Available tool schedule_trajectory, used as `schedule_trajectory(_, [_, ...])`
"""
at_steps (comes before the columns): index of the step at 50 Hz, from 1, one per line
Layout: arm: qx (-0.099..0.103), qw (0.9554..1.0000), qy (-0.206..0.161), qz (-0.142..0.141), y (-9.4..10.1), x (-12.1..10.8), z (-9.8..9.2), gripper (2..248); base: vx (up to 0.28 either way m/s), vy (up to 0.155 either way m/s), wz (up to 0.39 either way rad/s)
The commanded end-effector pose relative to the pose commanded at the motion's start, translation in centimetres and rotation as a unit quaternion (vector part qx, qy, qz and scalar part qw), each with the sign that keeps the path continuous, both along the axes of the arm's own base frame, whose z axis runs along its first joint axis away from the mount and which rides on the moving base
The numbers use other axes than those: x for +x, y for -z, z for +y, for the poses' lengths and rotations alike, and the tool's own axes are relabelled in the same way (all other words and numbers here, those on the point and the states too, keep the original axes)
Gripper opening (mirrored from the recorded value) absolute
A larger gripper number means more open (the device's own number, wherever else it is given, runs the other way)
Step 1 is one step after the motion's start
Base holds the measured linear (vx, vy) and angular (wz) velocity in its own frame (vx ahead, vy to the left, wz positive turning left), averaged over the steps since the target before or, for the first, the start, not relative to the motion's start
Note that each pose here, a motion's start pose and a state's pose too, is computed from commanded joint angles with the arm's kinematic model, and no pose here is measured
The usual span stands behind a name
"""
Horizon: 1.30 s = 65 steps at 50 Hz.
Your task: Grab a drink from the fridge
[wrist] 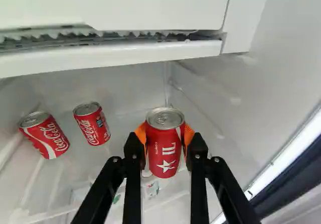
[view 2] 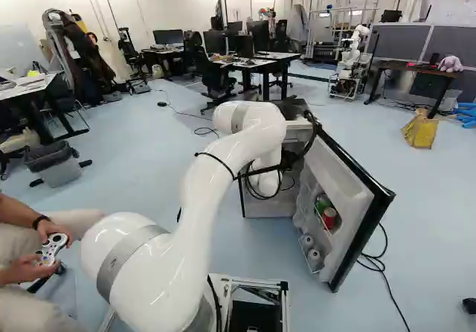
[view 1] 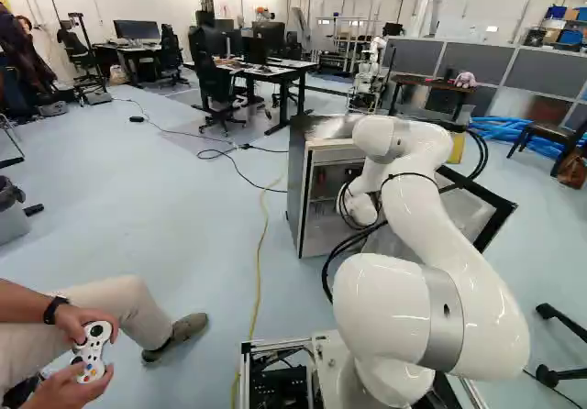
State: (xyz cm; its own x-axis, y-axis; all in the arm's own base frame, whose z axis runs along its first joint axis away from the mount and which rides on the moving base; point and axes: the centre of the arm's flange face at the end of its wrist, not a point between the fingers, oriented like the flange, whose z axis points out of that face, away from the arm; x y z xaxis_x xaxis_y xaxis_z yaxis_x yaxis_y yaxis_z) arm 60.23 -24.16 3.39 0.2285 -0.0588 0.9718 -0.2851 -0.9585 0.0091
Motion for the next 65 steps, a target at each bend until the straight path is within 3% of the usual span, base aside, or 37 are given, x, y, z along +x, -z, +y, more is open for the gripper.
schedule_trajectory(65, [0.023, 0.9982, -0.002, 0.056, -12.5, -12.6, 5.5, 91, 0.0, 0.0, 0.0])
